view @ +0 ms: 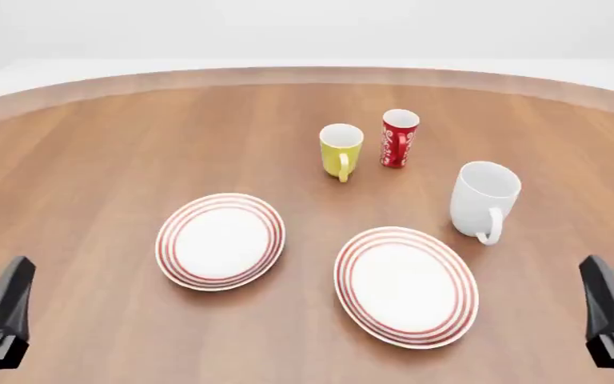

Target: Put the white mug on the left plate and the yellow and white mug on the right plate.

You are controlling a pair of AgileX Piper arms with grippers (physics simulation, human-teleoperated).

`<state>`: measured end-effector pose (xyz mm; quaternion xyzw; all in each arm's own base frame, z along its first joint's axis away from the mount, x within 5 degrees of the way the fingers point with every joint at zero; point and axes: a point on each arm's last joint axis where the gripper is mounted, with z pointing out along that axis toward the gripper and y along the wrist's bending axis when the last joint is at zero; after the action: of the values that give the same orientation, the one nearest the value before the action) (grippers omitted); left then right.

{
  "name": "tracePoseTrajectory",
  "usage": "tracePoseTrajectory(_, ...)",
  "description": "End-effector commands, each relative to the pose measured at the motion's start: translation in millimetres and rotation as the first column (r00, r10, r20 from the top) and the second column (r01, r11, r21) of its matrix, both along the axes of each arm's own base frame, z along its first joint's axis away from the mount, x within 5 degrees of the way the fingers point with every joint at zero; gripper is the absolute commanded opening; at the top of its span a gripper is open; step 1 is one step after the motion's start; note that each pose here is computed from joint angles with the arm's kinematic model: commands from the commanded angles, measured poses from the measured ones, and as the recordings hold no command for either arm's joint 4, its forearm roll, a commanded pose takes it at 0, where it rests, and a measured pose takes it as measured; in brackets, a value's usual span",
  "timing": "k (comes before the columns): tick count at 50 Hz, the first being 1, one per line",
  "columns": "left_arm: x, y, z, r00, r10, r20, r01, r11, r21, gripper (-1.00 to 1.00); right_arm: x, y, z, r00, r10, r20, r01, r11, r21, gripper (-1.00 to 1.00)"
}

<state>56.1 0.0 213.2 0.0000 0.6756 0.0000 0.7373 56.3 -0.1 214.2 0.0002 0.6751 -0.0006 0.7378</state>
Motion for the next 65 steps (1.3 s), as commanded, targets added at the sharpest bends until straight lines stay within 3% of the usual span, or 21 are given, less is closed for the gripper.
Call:
tracePoseTrajectory(1,0,0,0,1.0,0.0,0.0,0.0,1.0,0.0,1.0,0,0,3,1.0,-0.005,0.004,0.005,1.0,-0.001,1.0)
tracePoseTrajectory(25,0,0,0,1.0,0.0,0.0,0.0,1.0,0.0,1.0,9,1,12,1.0,0.013,-0.007,-0.013,1.0,-0.009,1.0)
tracePoseTrajectory(52,0,0,0,1.0,0.0,0.0,0.0,1.0,0.0,1.0,54,7,10,0.995,0.059,-0.085,-0.06,0.998,-0.003,1.0)
tracePoseTrajectory(65,0,0,0,1.0,0.0,0.0,0.0,1.0,0.0,1.0,81,6,-4,0.989,0.046,-0.142,-0.046,0.999,0.004,1.0)
